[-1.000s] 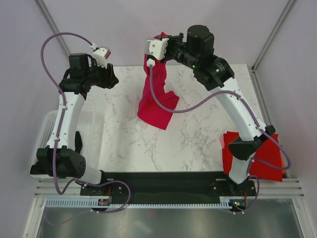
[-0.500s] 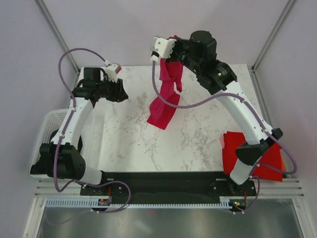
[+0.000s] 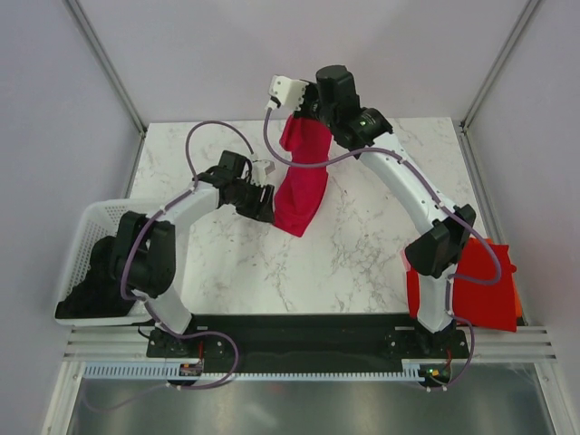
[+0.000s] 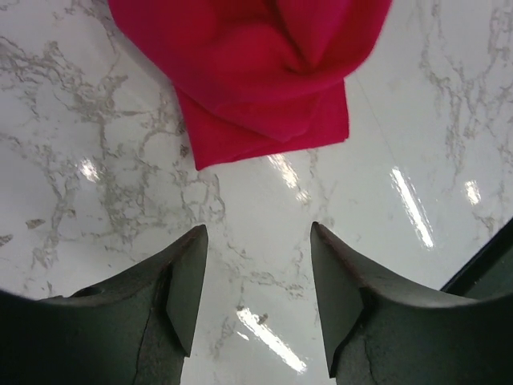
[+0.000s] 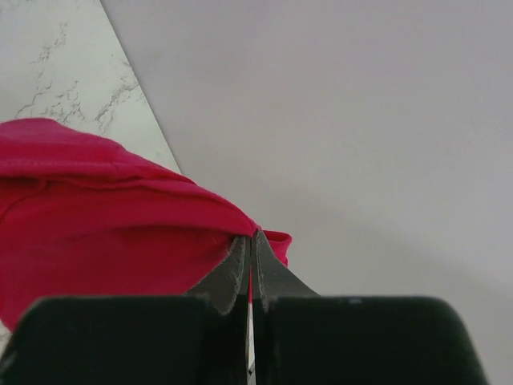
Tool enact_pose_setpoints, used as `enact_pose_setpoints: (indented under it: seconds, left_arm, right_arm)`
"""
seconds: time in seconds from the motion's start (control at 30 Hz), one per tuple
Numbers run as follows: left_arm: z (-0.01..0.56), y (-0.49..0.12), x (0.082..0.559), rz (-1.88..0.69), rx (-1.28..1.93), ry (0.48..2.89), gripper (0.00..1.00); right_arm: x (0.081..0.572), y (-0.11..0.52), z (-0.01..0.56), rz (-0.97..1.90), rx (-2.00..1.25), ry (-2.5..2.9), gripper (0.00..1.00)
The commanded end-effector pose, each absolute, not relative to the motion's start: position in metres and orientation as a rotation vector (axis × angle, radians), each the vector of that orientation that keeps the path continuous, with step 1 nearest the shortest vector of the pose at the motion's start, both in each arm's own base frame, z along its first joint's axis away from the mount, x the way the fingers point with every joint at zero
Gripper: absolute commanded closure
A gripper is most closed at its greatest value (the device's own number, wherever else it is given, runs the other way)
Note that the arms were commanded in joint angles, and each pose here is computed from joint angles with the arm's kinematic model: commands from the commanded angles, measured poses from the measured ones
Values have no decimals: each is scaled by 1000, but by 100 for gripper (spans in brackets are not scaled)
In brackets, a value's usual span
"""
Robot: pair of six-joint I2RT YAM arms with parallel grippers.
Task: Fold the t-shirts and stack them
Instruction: Flatten the tshirt out
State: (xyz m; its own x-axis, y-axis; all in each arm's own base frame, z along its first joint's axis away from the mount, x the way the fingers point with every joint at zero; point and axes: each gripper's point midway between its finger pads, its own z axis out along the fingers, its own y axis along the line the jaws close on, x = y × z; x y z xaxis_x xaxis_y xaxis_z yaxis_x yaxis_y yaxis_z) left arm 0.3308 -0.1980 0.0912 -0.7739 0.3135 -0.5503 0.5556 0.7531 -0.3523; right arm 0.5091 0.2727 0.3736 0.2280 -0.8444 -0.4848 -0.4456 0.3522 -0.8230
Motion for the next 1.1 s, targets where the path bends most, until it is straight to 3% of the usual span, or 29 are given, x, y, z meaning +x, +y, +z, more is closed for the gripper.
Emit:
enact_pose_setpoints:
  seconds: [0.0, 0.23, 0.47, 0.83, 1.07]
  left_arm:
    - [82, -207, 367, -647, 615, 2463, 38]
    - [54, -211, 394, -602, 600, 2522, 43]
    - [37, -218, 398, -638, 608, 2579, 63]
    - [36, -213, 372, -680, 611, 2660, 59]
    - [44, -224, 373, -761, 647, 2629, 81]
  right_arm:
    - [505, 260, 442, -436, -1080, 1328, 100]
    - [508, 248, 445, -459, -1063, 1336, 100]
    - [514, 237, 440, -462, -1047, 1362, 100]
    - [535, 227, 425, -440, -1014, 1409, 100]
    - [539, 227, 422, -429, -1004, 1416, 100]
